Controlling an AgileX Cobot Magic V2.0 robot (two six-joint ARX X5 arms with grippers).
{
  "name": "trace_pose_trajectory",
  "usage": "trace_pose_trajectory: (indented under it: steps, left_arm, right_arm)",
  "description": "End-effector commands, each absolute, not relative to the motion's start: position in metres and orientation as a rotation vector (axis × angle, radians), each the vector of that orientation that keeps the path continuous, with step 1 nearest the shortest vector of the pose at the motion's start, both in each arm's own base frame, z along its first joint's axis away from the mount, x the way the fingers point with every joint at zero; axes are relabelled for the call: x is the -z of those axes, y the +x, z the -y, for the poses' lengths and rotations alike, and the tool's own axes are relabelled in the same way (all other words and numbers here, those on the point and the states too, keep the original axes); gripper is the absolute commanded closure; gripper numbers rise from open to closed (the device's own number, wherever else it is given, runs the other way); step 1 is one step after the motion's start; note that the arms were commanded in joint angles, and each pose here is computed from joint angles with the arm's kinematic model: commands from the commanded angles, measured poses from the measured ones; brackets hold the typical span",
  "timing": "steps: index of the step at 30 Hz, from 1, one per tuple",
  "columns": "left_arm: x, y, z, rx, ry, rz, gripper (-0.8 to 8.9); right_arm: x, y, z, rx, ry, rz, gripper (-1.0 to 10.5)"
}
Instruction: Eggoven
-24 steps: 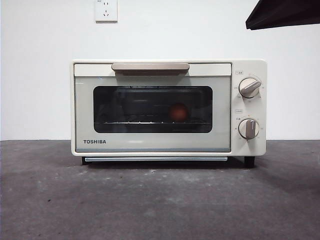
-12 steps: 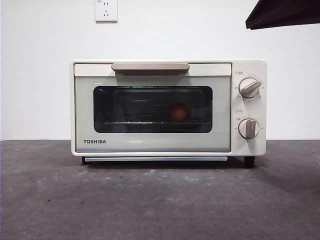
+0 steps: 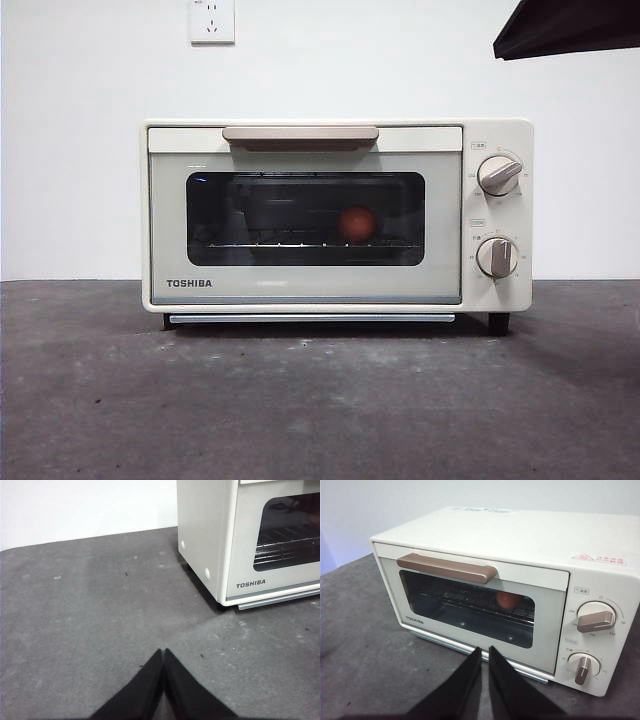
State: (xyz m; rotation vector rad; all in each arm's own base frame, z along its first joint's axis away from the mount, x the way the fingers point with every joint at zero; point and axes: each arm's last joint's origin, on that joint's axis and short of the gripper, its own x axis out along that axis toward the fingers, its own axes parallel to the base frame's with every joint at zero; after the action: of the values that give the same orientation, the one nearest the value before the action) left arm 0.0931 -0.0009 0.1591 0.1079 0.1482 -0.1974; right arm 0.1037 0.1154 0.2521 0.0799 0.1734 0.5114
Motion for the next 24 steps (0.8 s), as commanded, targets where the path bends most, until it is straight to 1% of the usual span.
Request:
trace_pose_trajectory:
  steps: [1, 14, 17, 19, 22, 24]
  left_arm:
    - [-0.153, 0.094, 0.001, 0.196, 0.094, -0.171, 8.06]
    - [-0.153, 0.094, 0.001, 0.196, 0.093, -0.171, 8.06]
    - [-0.153, 0.094, 0.001, 0.196, 0.093, -0.171, 8.06]
    - [-0.153, 0.094, 0.001, 0.196, 0.094, -0.171, 8.06]
    - [-0.153, 0.094, 0.001, 0.196, 0.093, -0.171, 8.06]
    - [-0.153, 0.094, 0.001, 0.196, 0.093, -0.172, 8.06]
  right_arm:
    - [-0.256, 0.103, -0.117, -0.52, 0.08, -0.159, 9.4]
    - [-0.257, 0.103, -0.115, -0.51, 0.066, -0.148, 9.4]
    - [-0.264, 0.103, -0.102, -0.474, 0.071, -0.095, 9.4]
    - [-0.264, 0.107, -0.094, -0.481, 0.051, -0.089, 9.4]
    - [-0.26, 0.111, -0.078, -0.567, 0.009, -0.086, 9.4]
    - [-0.255, 0.113, -0.065, -0.574, -0.011, -0.08, 9.4]
